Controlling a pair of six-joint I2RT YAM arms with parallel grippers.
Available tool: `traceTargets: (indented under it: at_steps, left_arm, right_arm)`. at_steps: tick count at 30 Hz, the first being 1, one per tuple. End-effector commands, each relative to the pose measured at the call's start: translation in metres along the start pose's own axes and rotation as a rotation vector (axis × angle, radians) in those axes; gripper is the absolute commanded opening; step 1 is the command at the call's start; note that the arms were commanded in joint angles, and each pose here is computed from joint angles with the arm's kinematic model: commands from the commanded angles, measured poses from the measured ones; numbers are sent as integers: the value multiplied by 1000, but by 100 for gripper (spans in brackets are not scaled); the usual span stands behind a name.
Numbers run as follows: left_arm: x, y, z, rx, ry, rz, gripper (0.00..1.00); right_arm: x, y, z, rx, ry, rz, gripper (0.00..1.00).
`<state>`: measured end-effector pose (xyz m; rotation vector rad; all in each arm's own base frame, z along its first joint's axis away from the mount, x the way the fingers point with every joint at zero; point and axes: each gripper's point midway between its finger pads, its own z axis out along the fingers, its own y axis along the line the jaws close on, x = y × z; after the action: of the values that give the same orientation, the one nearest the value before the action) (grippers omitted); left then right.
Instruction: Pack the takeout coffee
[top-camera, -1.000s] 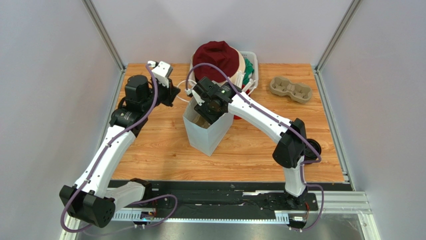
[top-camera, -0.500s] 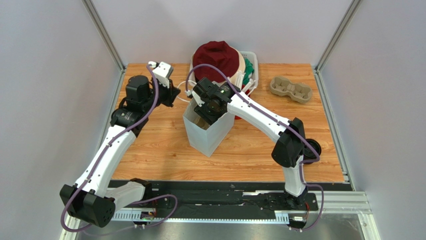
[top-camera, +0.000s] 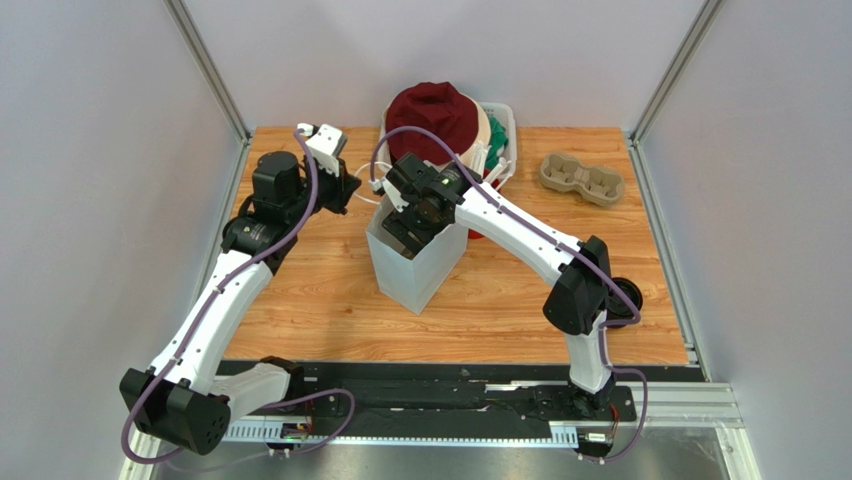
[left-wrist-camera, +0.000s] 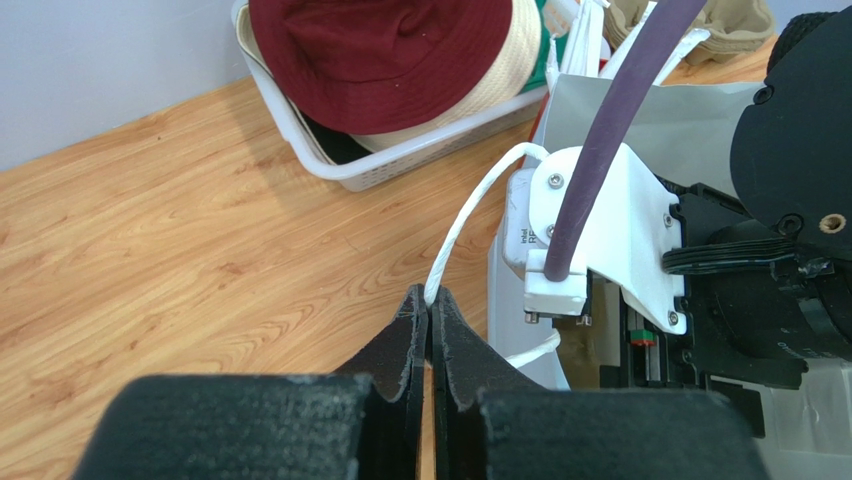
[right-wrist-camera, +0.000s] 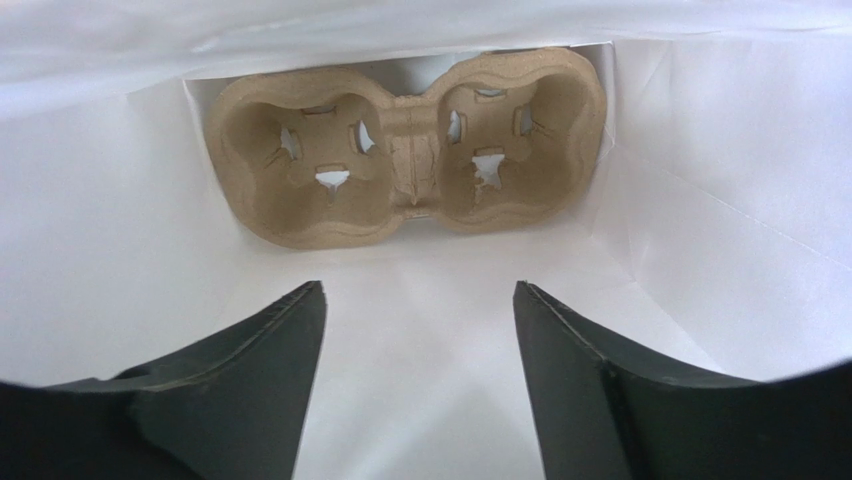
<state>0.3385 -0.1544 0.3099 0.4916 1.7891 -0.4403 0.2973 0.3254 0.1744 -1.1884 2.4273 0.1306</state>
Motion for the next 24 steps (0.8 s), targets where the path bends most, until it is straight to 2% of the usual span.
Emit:
traceTargets:
  at_steps: [1, 7, 14, 18, 24]
  left_arm:
    - [-9, -2, 0, 3, -36, -4, 2]
    - [-9, -2, 0, 6, -34, -3, 2]
    - [-9, -3, 0, 11, -31, -2, 2]
    - [-9, -5, 0, 18, -28, 1, 2]
    - [-9, -5, 1, 23, -26, -1, 3]
  right_arm:
    - [-22, 3, -30, -15, -102, -22, 76]
    - [-39, -1, -63, -10, -202, -40, 80]
    - [-65, -15, -143, 35, -425, -74, 84]
    - [-62, -21, -194, 55, -535, -105, 87]
    - [-44, -17, -238, 35, -619, -180, 88]
